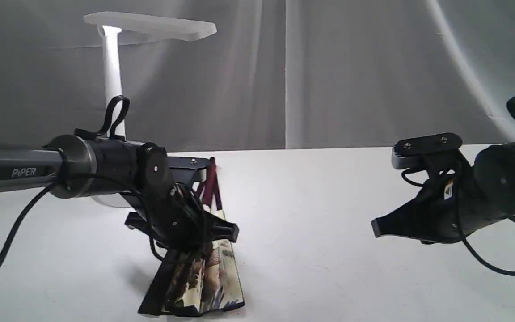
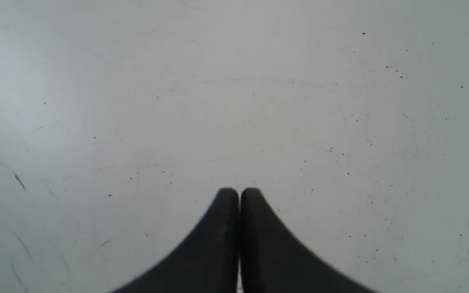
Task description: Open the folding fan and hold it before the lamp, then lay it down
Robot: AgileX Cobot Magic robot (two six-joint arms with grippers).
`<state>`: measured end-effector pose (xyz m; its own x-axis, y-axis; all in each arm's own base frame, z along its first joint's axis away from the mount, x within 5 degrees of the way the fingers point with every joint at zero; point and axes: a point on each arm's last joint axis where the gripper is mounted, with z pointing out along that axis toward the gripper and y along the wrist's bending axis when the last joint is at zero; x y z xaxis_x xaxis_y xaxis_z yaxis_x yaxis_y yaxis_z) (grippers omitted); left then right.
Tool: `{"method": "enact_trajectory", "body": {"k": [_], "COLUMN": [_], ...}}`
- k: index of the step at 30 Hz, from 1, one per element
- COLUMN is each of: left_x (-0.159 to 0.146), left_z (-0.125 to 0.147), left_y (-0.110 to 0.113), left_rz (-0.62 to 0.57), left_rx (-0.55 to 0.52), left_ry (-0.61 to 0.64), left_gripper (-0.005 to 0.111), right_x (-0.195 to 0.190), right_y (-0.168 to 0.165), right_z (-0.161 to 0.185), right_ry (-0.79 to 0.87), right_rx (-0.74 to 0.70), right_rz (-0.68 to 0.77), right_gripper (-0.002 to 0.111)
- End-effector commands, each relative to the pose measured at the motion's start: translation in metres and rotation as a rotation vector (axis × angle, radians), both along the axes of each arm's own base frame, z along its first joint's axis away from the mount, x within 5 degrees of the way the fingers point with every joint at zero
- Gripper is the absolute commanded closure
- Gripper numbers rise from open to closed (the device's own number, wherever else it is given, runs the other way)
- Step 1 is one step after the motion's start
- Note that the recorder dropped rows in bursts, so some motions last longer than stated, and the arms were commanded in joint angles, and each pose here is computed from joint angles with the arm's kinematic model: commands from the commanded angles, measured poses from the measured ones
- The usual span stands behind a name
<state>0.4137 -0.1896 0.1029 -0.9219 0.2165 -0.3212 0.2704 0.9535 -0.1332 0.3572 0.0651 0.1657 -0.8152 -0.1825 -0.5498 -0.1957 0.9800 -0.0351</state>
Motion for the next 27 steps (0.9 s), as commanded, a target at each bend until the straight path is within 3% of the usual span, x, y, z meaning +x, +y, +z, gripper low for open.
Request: {"method": "enact_trajectory", "body": {"k": [1, 5, 11, 16, 19, 27], "left_x": [-0.014, -0.022, -0.041, -0.062, -0.075, -0.097], "left_z": [-0.017, -0.016, -0.016, -0.017, -0.017, -0.006], "left_y": [-0.011, -0.028, -0.055, -0.073, -0.081, -0.099], "left_rz": [-0.225, -0.511, -1.062, -1.564, -1.802, -2.094], "left_rx": [0.077, 0.141, 0.29, 0.493, 0.648, 1.083], "left_ry": [0.044, -0.014, -0.106, -0.116, -0.068, 0.064], "left_gripper": [0.107, 0.107, 0.107, 0.107, 0.107, 0.107], "right_x": [0.002, 0.002, 0.002, 0.002, 0.002, 0.002], "right_y": [0.002, 0.002, 0.002, 0.002, 0.002, 0.002], "right_z": [0.006, 0.006, 0.006, 0.006, 0.006, 0.006], "right_ry": [-0.031, -0.031, -0.031, -0.031, -0.033, -0.038], "right_rx": [-0.002, -0.002, -0.002, -0.007, -0.006, -0.005], "right_rz": [0.02, 0.02, 0.02, 0.027, 0.026, 0.027], "right_gripper": [0.108, 0.108, 0.108, 0.108, 0.108, 0.108]}}
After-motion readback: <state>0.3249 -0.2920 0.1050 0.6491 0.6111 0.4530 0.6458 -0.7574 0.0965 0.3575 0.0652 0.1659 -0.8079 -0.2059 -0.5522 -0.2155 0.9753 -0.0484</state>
